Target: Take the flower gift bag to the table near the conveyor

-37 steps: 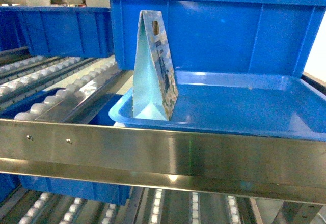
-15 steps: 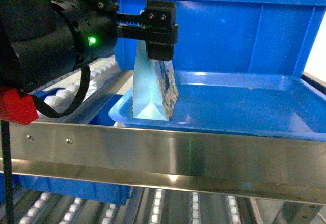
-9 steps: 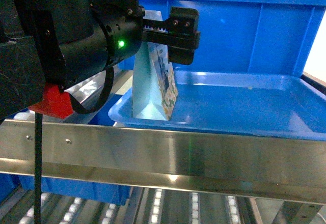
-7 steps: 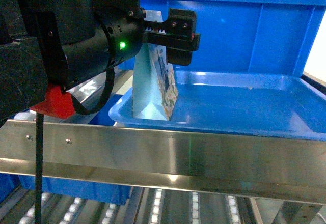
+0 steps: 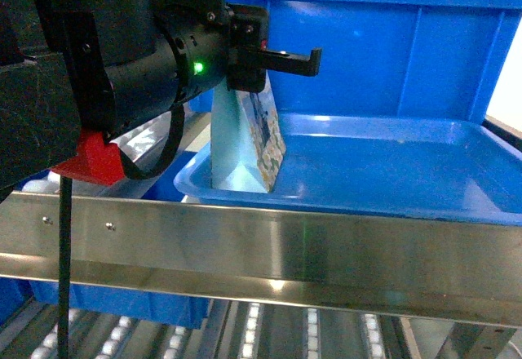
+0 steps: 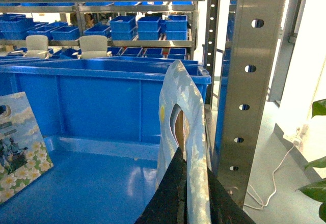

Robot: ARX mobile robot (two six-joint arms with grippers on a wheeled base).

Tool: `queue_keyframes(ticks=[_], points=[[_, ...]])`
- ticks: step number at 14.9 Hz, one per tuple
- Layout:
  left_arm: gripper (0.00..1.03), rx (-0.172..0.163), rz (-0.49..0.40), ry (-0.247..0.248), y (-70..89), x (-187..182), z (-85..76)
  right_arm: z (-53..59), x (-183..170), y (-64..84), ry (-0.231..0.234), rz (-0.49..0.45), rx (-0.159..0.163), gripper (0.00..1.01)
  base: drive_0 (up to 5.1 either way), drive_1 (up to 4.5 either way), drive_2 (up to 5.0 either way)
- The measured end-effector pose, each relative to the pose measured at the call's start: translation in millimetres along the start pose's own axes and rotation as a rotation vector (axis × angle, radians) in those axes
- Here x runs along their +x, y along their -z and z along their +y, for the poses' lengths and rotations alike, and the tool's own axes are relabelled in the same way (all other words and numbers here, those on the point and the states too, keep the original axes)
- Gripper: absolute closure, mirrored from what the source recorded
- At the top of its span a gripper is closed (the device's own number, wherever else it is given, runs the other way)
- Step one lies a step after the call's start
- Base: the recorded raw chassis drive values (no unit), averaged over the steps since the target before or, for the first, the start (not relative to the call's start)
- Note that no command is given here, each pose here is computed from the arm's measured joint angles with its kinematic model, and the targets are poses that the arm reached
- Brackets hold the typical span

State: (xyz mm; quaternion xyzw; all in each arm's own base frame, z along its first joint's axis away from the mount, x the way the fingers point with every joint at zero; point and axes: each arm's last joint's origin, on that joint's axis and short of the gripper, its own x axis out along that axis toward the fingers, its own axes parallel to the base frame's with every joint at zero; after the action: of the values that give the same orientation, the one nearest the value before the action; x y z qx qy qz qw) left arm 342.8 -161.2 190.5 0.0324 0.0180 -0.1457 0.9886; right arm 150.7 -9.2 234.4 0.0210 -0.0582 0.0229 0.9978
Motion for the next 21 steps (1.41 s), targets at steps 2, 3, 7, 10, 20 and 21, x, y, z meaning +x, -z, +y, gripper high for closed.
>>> queue_keyframes(ticks=[2,3,7,10,20,21], points=[[1.01,-0.016,0.003,-0.010,0.3,-0.3,-1.4,0.0,0.0,0.0,0.000,0.000,0.000,0.99,0.0,0.00,0.0],[1.01,-0.018,0.002,-0.017,0.2,-0.3,-1.2,0.0,0.0,0.0,0.000,0.000,0.000,0.99,0.0,0.00,0.0],[1.01,-0.027,-0.016,-0.079,0.6,-5.4,1.4,0.0,0.0,0.0,0.000,0.000,0.000,0.99,0.0,0.00,0.0],[1.01,-0.041,-0.102,-0.129,-17.8,-19.7,7.5,0.0,0.0,0.0,0.000,0.000,0.000,0.99,0.0,0.00,0.0],[1.01,-0.012,-0.244,-0.339,-55.2,-131.5,71.8,0.0,0.0,0.0,0.000,0.000,0.000,0.99,0.0,0.00,0.0],[1.01,-0.011,-0.239,-0.348,-55.0,-135.6,74.0,0.0,0.0,0.0,0.000,0.000,0.000,0.99,0.0,0.00,0.0]])
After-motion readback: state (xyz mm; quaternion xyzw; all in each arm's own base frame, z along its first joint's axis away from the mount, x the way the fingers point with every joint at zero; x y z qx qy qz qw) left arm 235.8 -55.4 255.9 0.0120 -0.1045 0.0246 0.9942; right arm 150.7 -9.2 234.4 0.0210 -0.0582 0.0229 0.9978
